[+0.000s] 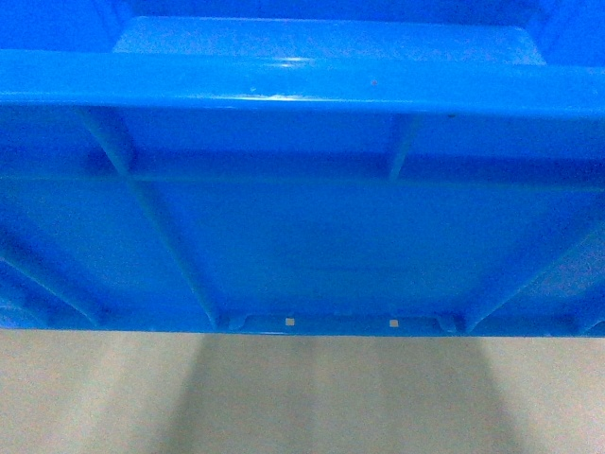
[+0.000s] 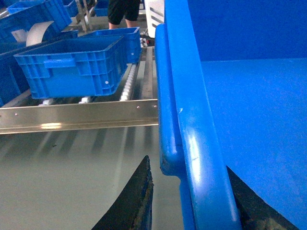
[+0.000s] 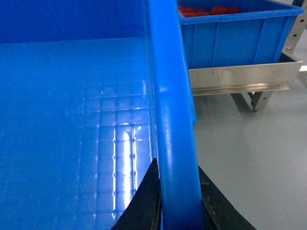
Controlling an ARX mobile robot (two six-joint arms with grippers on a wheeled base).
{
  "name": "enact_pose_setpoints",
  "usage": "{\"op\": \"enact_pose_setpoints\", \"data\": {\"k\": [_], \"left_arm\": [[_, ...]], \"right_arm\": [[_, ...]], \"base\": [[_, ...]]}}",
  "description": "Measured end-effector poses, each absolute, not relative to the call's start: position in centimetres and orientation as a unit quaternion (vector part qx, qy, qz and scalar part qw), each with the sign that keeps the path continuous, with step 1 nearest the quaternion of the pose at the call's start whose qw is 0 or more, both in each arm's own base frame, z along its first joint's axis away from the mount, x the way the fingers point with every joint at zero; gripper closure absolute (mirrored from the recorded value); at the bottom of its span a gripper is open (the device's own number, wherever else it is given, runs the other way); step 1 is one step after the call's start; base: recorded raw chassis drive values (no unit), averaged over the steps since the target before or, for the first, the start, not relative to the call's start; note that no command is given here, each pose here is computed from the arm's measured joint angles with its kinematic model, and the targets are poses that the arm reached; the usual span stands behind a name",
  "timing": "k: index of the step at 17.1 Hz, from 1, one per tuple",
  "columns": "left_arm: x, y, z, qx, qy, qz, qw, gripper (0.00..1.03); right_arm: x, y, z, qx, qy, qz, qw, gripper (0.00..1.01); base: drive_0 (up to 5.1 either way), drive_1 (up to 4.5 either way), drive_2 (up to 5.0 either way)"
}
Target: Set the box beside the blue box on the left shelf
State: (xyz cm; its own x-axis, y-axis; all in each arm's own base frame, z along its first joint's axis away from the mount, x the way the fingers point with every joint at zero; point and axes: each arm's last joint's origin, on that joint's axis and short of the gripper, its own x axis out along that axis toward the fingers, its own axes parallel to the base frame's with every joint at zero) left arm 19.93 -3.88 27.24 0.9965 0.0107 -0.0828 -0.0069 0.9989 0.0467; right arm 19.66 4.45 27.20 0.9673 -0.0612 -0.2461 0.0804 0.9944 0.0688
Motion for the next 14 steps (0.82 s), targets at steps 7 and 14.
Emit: {"op": "enact_pose_setpoints", "data": {"k": [7, 14], "left_arm": [[19.91, -3.88, 27.26, 0.023, 0.041, 0.004, 0.999, 0.71], [19.91, -3.88, 27.26, 0.023, 0.041, 0.004, 0.999, 0.71]], "right_arm": [[19.65, 4.46, 27.20, 0.039, 0.123, -0.035, 0.991, 0.91], [19.65, 4.45, 27.19, 0.039, 0.123, -0.036, 0.991, 0.91]], "base": [[-1.3, 4.45, -3.3], [0.0, 4.25, -4.2]]}}
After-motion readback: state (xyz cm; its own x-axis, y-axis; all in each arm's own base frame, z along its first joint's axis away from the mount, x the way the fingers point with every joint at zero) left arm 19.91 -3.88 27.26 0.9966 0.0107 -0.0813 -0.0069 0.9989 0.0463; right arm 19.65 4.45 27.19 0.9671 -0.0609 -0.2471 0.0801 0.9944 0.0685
